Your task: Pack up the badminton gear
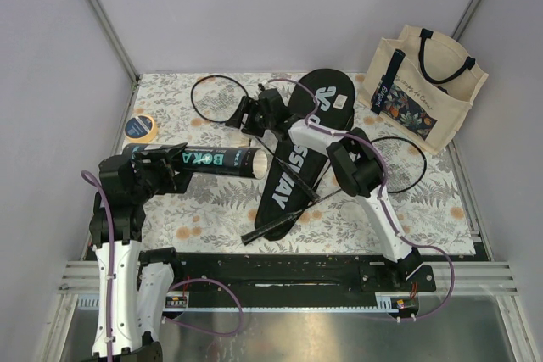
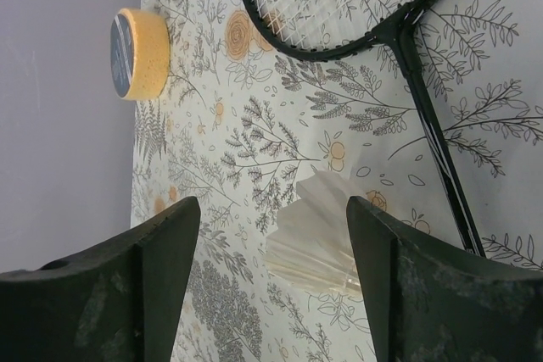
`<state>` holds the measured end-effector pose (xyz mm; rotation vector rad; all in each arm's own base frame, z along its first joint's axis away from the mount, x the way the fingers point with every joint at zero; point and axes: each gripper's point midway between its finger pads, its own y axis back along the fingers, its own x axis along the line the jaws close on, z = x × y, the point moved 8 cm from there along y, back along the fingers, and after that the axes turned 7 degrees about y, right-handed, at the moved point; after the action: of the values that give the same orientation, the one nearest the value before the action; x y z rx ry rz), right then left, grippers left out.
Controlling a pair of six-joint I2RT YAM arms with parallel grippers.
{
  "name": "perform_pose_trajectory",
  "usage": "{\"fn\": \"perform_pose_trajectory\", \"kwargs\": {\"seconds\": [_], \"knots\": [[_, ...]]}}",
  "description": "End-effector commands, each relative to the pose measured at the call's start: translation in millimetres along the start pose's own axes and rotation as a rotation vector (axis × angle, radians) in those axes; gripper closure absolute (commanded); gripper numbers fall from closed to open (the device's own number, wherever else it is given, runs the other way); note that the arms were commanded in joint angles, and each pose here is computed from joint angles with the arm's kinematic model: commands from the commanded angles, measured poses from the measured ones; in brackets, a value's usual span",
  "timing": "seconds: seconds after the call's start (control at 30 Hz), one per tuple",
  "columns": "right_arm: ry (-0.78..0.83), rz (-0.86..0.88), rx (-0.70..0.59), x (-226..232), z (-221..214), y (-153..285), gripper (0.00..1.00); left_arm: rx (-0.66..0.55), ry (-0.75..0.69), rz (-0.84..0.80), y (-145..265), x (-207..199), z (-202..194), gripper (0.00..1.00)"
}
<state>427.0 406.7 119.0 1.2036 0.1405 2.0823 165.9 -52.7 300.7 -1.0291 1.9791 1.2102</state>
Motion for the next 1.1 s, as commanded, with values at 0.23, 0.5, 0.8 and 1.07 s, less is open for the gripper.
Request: {"fn": "perform_pose_trajectory", "kwargs": {"seconds": [0.23,0.5,0.8,1.07], "knots": [[0.113,0.153,0.073,26.2,-4.6,23.7,0.22,0.051,-0.058,-0.102,11.7,-23.0,-13.4,0.78],[0.26,0.172,0.126,38.4,-23.4,78.7,0.24,0.043,-0.064,-0.111,14.2,-24.5,-14.4,0.78],[0.459,-0.019,0.109,35.8,-48.7,112.3,0.27,0.034,-0.056,-0.114,14.1,-23.3,-12.7,0.78],[0.623,-0.161,0.024,30.0,-53.6,140.8,0.31,0.03,-0.054,-0.117,15.3,-24.9,-13.0,0.78]]}}
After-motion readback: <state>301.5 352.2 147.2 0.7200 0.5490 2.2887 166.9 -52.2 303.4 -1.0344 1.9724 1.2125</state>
